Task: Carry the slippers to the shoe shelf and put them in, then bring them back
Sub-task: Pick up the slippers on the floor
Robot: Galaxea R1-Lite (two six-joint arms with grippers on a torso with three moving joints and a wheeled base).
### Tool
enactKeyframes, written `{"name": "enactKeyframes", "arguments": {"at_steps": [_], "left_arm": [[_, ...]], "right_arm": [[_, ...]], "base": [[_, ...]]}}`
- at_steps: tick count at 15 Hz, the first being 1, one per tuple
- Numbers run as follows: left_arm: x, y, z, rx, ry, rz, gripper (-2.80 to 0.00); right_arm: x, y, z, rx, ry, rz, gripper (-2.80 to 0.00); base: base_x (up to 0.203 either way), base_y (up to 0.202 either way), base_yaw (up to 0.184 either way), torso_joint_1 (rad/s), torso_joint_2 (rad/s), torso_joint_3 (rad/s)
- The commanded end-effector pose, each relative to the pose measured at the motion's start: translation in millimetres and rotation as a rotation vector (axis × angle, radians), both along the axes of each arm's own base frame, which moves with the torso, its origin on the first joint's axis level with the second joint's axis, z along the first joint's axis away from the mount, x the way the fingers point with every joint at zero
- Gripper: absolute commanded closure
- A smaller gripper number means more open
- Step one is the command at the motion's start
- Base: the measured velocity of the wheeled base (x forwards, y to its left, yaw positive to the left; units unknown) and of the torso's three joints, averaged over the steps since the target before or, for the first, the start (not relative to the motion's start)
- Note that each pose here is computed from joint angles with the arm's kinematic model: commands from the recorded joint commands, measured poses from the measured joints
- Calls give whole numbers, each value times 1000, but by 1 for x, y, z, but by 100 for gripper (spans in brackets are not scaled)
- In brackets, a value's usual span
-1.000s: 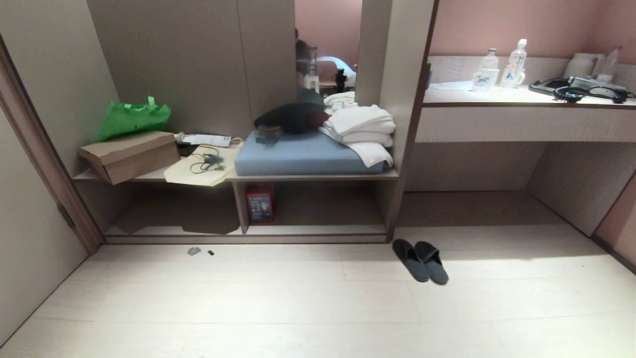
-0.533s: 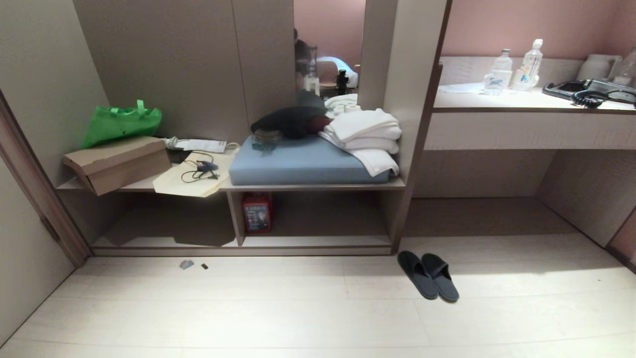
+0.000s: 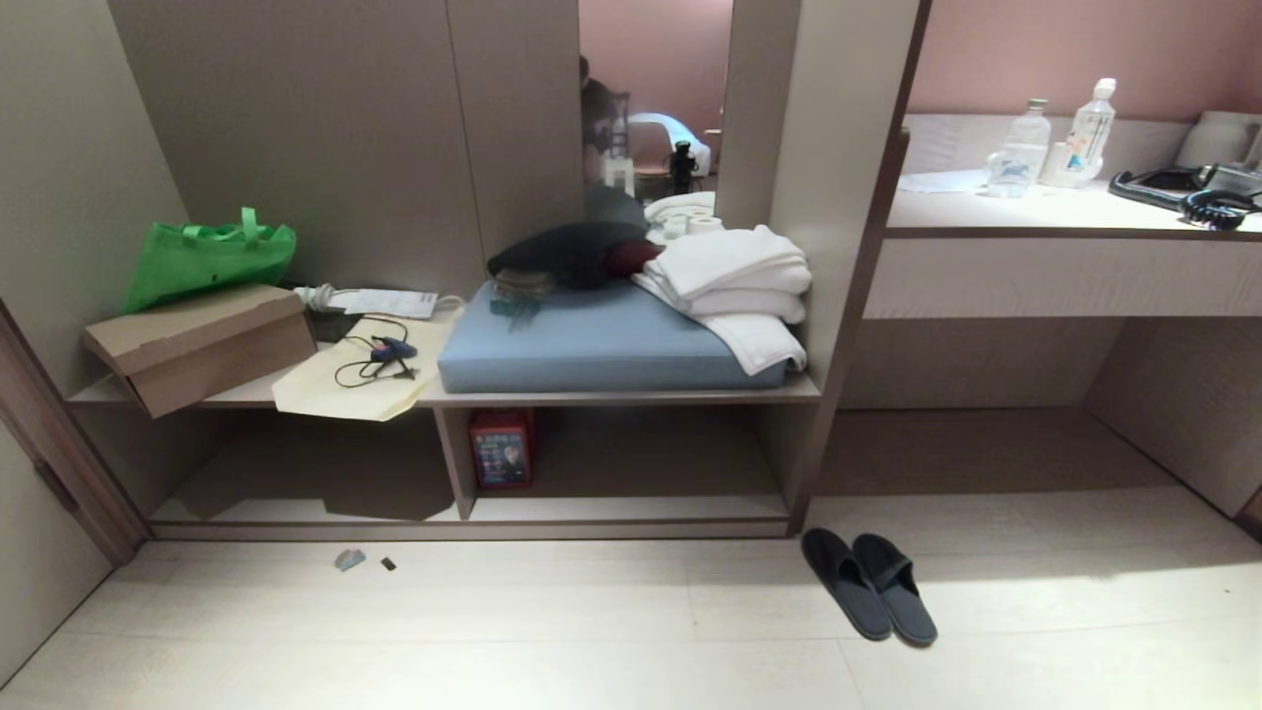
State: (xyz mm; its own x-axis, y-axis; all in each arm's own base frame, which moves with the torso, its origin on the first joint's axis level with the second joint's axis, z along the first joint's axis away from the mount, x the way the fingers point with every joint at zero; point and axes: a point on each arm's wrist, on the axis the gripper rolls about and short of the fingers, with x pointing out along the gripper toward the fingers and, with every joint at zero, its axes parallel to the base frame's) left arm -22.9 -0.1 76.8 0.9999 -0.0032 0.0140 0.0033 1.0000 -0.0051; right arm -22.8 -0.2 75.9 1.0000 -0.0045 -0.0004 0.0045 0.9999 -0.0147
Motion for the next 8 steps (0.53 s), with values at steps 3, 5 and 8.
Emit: {"name": "enactKeyframes", "arguments": {"at_steps": [3, 5, 8], "left_arm": [[0, 0, -1, -1, 5, 0, 0], [1, 0, -2, -1, 6, 0, 0], [1, 0, -1, -1, 5, 0, 0]], "right_arm": [[0, 0, 0, 1, -2, 0, 0], [0, 0, 0, 1, 0, 0, 0], [0, 0, 0, -1, 0, 0, 0]], "base": [[195, 0, 0, 4, 2, 5], [196, 0, 2, 1, 3, 5], [194, 0, -1, 6, 1, 2]]}}
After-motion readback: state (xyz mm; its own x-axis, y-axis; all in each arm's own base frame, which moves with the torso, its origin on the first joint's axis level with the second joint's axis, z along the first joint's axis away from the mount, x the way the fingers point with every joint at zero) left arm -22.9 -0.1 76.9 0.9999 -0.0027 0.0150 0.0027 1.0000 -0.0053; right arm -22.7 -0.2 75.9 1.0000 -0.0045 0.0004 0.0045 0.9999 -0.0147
